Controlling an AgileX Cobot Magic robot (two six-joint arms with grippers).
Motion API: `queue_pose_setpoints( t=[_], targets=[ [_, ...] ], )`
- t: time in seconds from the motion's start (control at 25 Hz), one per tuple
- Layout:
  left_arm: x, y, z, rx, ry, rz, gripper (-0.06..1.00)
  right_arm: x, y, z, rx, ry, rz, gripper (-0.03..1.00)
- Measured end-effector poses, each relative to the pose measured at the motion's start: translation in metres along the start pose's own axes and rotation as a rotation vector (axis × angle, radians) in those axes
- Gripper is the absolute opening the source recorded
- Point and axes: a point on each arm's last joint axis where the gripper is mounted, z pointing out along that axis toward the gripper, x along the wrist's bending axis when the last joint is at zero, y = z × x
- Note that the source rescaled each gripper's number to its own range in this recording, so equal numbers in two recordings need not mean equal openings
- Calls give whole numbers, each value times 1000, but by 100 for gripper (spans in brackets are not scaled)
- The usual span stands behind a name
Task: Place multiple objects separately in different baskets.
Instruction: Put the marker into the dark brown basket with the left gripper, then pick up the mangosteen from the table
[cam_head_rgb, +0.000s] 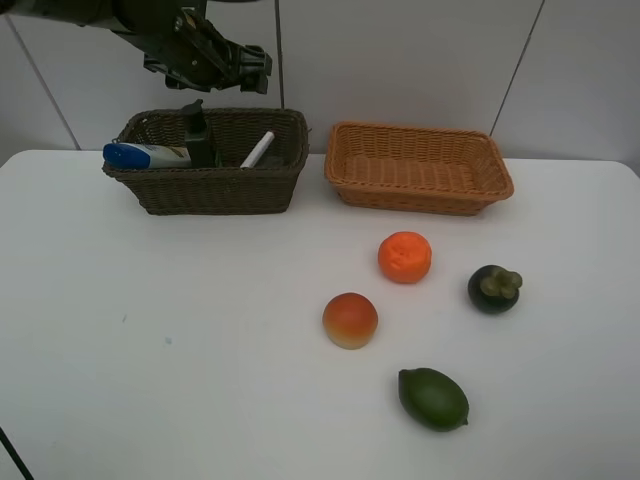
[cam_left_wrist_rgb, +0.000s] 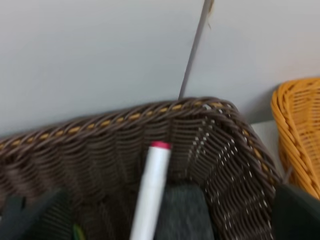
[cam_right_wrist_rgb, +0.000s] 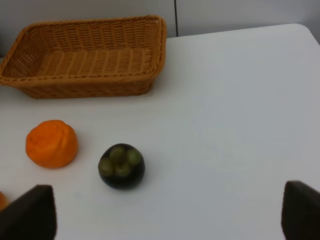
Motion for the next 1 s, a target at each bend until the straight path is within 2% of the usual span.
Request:
queue_pose_setpoints(
  t=[0.12,0.2,0.32,0.36,0.44,0.56,0.76,0.88,1.0],
  targets=[
    [-3,12,-32,114,12,-33,100,0,0,0,0,0,0,100],
    [-4,18,-57,233,28,-48,100,0,0,0,0,0,0,100],
    [-3,14,-87,484,72,-45,100,0,0,0,0,0,0,100],
    [-2,14,-92,512,91,-35,100,0,0,0,0,0,0,100],
    [0,13,-98,540,115,-27,100,0,0,0,0,0,0,100],
    [12,9,-106,548,139,-65,100,0,0,0,0,0,0,100],
    [56,-12,-134,585,180,-204,100,0,0,0,0,0,0,100],
    [77,-30,-171,572,211,-282,100,0,0,0,0,0,0,100],
    [84,-51,-213,535,232,-327,100,0,0,0,0,0,0,100]
  ],
)
